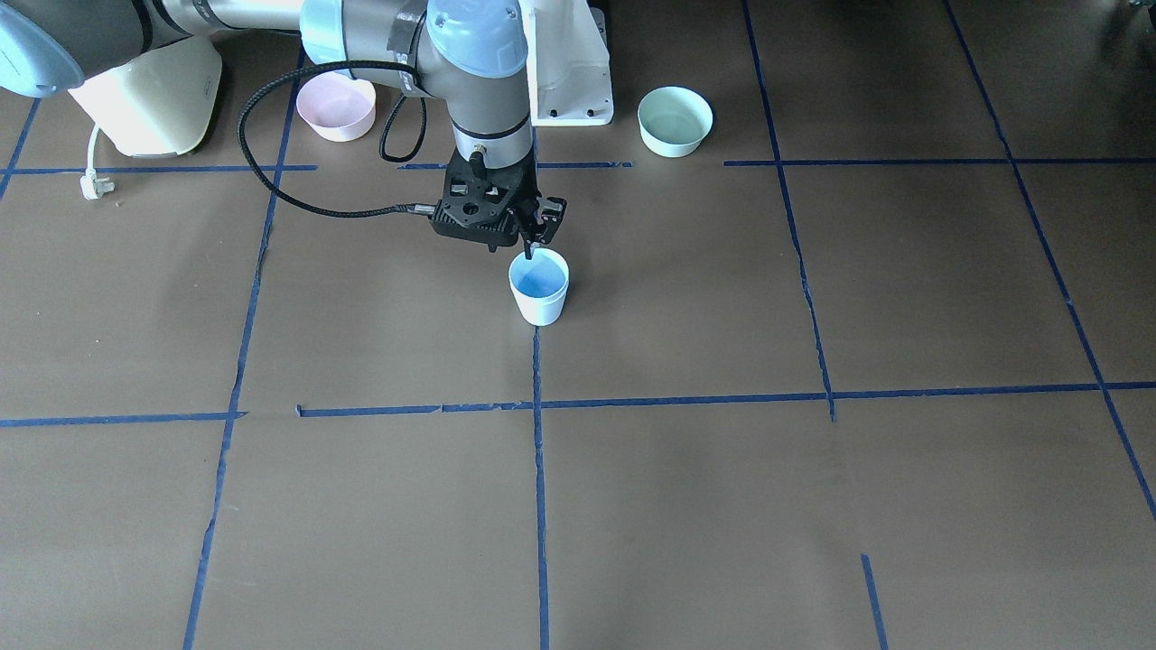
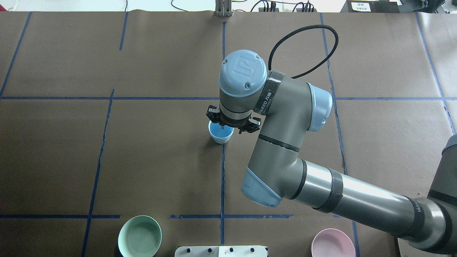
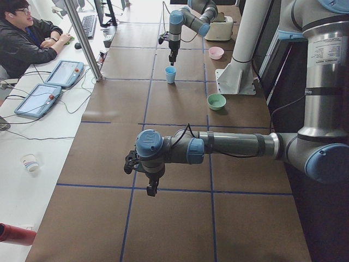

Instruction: Stack blue cups with both arms

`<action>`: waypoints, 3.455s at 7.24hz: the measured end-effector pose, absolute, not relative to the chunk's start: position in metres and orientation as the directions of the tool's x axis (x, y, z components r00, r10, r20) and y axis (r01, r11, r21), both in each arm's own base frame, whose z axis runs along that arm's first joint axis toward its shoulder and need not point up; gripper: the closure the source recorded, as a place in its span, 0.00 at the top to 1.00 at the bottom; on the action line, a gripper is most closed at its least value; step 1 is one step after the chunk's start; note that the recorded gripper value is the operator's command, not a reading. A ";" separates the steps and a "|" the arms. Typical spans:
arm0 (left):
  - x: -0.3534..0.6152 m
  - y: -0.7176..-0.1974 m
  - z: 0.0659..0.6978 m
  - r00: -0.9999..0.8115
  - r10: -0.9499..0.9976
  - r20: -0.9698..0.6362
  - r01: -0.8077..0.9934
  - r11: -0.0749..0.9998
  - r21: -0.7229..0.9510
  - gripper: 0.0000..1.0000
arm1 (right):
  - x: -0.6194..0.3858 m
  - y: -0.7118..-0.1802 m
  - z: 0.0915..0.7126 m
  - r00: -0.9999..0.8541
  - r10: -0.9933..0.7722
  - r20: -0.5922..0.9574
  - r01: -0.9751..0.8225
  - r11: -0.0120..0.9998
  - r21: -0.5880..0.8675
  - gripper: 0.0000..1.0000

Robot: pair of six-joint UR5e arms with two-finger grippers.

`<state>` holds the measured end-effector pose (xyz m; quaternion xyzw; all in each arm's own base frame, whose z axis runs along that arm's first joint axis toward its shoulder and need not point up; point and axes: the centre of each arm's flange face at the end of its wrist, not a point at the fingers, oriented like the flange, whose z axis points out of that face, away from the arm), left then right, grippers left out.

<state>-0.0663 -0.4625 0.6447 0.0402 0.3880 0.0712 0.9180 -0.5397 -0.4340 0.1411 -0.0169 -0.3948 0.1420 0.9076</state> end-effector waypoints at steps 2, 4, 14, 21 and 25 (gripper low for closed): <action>-0.066 -0.463 0.648 0.689 0.157 -0.707 -0.100 0.988 0.121 1.00 | -0.516 -0.458 0.148 0.648 0.253 0.718 -0.237 0.963 -0.125 1.00; -0.066 -0.462 0.654 0.691 0.147 -0.708 -0.102 0.989 0.105 1.00 | -0.425 -0.533 0.205 0.675 0.147 0.723 -0.127 0.988 -0.083 1.00; -0.069 -0.462 0.666 0.733 0.123 -0.669 -0.114 0.992 0.057 1.00 | 0.049 -0.458 0.681 0.694 -0.225 0.684 0.205 0.972 0.112 1.00; -0.068 -0.452 0.674 0.732 0.120 -0.670 -0.121 0.992 0.045 1.00 | 0.048 -0.451 0.686 0.670 -0.155 0.726 0.122 0.988 0.099 1.00; -0.068 -0.452 0.675 0.732 0.120 -0.670 -0.121 0.992 0.046 1.00 | 0.048 -0.451 0.687 0.669 -0.156 0.727 0.123 0.987 0.099 1.00</action>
